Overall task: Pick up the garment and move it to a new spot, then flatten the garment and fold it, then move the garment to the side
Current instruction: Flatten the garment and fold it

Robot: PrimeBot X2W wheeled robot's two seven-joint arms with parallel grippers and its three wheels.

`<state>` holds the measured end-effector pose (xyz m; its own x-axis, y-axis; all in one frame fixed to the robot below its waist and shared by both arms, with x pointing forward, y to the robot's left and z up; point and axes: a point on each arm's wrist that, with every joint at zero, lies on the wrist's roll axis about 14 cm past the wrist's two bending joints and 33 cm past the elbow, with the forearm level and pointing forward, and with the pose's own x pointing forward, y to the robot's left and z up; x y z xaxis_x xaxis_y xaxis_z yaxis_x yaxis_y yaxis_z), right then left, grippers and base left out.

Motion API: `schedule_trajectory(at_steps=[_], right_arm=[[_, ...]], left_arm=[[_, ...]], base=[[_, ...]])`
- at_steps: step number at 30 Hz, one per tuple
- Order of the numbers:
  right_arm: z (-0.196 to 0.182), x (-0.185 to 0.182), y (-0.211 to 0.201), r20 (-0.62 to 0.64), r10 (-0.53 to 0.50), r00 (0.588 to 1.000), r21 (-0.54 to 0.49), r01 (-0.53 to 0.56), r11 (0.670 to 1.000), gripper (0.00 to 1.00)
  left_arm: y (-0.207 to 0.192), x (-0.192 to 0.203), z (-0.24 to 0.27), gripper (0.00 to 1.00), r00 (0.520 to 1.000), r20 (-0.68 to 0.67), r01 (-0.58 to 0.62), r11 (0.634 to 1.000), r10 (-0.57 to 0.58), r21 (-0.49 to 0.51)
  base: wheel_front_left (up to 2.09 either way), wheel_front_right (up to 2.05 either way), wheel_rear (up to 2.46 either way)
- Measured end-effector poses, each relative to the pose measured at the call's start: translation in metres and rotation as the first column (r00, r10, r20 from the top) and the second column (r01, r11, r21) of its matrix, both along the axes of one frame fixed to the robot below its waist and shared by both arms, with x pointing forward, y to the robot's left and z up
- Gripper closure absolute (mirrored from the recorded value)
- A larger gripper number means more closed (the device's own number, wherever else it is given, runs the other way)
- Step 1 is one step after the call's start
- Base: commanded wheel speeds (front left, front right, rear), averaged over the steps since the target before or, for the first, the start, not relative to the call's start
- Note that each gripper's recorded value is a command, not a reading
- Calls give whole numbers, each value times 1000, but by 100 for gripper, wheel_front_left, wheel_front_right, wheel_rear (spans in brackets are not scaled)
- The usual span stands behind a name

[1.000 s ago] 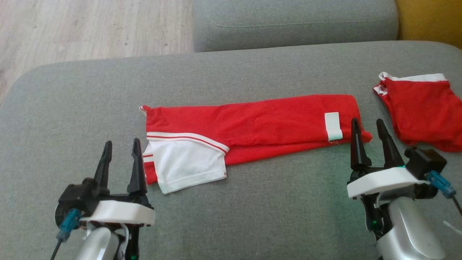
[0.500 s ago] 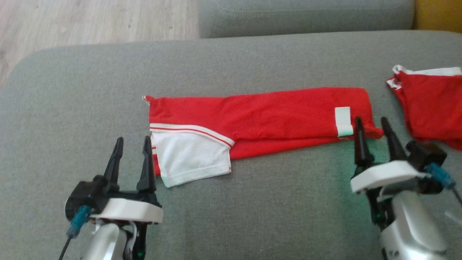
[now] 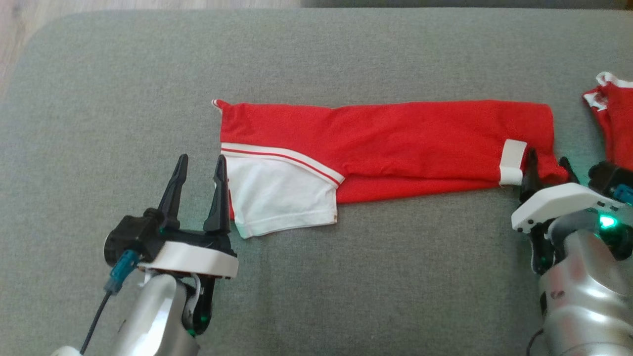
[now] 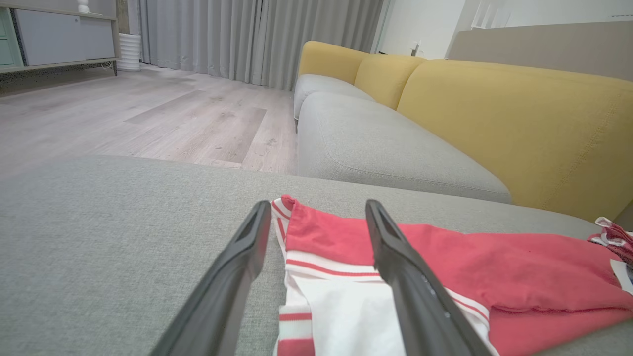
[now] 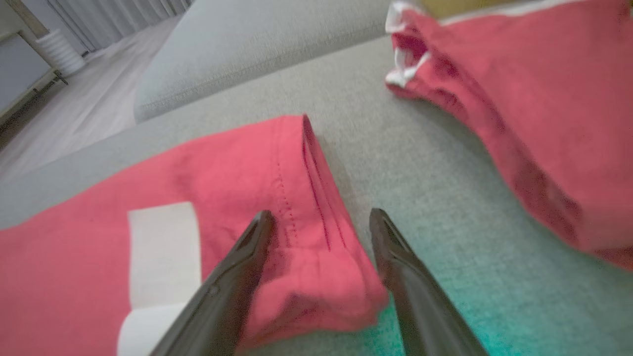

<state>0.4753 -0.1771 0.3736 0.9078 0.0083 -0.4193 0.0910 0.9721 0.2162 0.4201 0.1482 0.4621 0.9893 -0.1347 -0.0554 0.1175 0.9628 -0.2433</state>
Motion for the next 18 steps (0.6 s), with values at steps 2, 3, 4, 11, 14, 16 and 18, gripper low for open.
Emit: schedule_trajectory(at_steps=[2, 3, 4, 11, 14, 16, 18], right_arm=[[-11, -1, 2, -38, 0, 999, 3, 0, 1000, 0], [-12, 0, 3, -45, -2, 999, 10, 3, 1000, 0], [-12, 0, 3, -45, -2, 999, 10, 3, 1000, 0], [-11, 9, 10, -41, 10, 999, 22, -9, 1000, 100], [-8, 6, 11, -29, 16, 999, 11, -16, 1000, 100], [-4, 6, 7, -14, 11, 1000, -2, -11, 1000, 100], [3, 6, -1, 6, -2, 1000, -16, 3, 1000, 100]], left_arm=[[1, 1, -2, 0, 1000, -3, 1, 1000, -1, 4], [1, 2, -3, 0, 1000, -5, -2, 1000, 2, 3], [1, 2, -3, 0, 1000, -5, -2, 1000, 2, 3], [1, 5, -5, 0, 1000, -9, 0, 1000, 0, 6], [-2, 6, -4, 0, 1000, -5, 7, 1000, -7, 1], [-5, 7, -1, 0, 1000, 2, 15, 1000, -15, 5], [-7, 9, 2, 0, 1000, 12, 22, 1000, -22, 4]], base=[[0, 0, 0], [0, 0, 0], [0, 0, 0], [0, 0, 0], [0, 0, 0], [0, 0, 0], [0, 0, 0]])
